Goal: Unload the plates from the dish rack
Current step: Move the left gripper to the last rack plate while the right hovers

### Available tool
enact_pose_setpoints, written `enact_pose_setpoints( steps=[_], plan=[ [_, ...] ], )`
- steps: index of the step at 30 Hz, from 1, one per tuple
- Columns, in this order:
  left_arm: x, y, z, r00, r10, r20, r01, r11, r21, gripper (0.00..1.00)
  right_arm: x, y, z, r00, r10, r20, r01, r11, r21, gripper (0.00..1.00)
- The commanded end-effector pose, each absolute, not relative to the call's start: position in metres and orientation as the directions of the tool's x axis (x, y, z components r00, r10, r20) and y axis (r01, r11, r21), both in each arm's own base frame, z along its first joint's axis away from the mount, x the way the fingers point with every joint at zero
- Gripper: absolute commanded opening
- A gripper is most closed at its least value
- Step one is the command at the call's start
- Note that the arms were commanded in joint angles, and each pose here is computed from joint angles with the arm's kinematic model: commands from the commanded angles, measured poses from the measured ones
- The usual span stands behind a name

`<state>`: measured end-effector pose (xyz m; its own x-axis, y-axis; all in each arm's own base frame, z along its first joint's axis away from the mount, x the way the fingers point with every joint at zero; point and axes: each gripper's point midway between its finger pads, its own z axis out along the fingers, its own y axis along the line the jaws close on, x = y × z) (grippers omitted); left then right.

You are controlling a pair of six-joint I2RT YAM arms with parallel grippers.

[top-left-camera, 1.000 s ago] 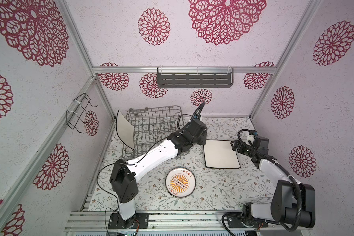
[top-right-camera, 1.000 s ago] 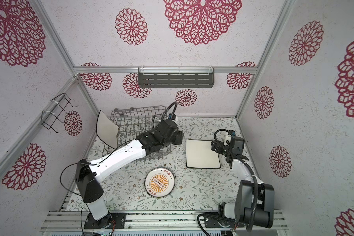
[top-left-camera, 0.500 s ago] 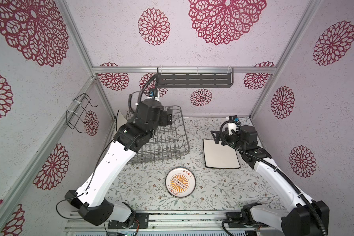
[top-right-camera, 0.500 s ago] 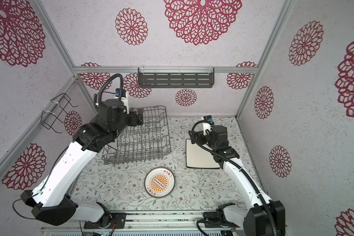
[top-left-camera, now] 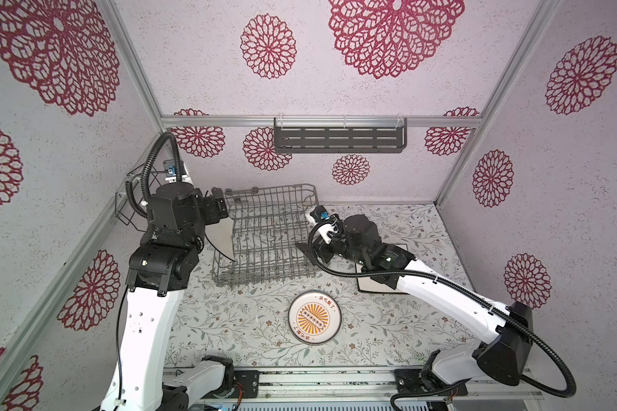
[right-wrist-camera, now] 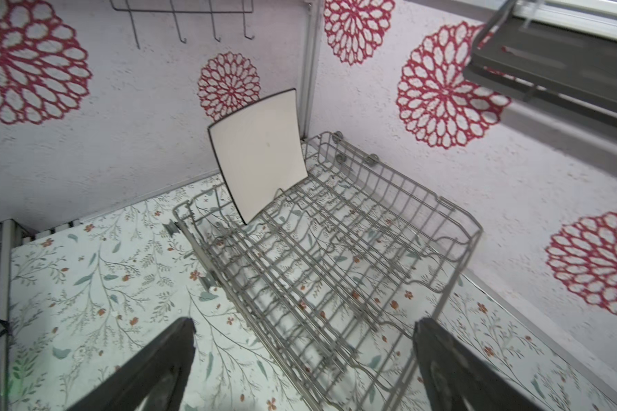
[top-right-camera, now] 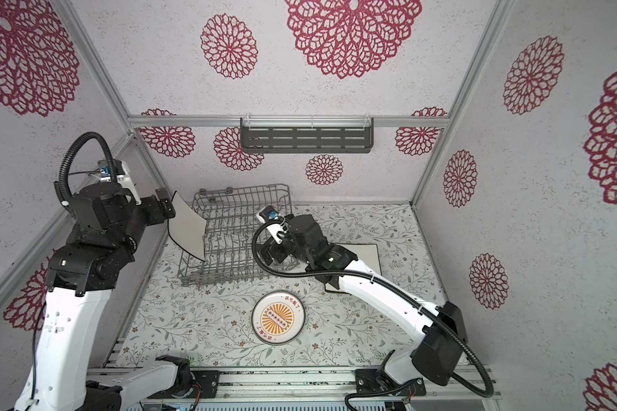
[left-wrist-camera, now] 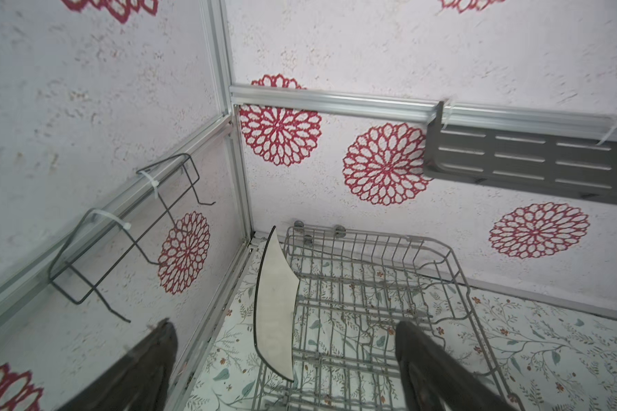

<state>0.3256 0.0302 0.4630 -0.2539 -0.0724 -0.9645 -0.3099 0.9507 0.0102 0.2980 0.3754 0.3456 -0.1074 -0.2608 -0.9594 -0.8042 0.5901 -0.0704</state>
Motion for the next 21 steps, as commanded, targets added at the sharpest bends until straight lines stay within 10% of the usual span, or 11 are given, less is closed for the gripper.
enact_pose_setpoints(
  steps=[1, 21],
  plan=[
    [0.332, 0.031, 0.441, -0.321, -0.087, -0.943, -0.258, 0.966, -0.001, 0.97, 0.310, 0.379, 0.388, -0.130, -0.076, -0.989, -0.765, 0.642, 0.051, 0.99],
    [0.399, 0.094, 0.347, -0.546, -0.201, -0.813, -0.322, 0.947, -0.018, 0.98, 0.274, 0.454, 0.326, -0.152, -0.104, -0.983, -0.962, 0.245, 0.123, 0.98]
  ],
)
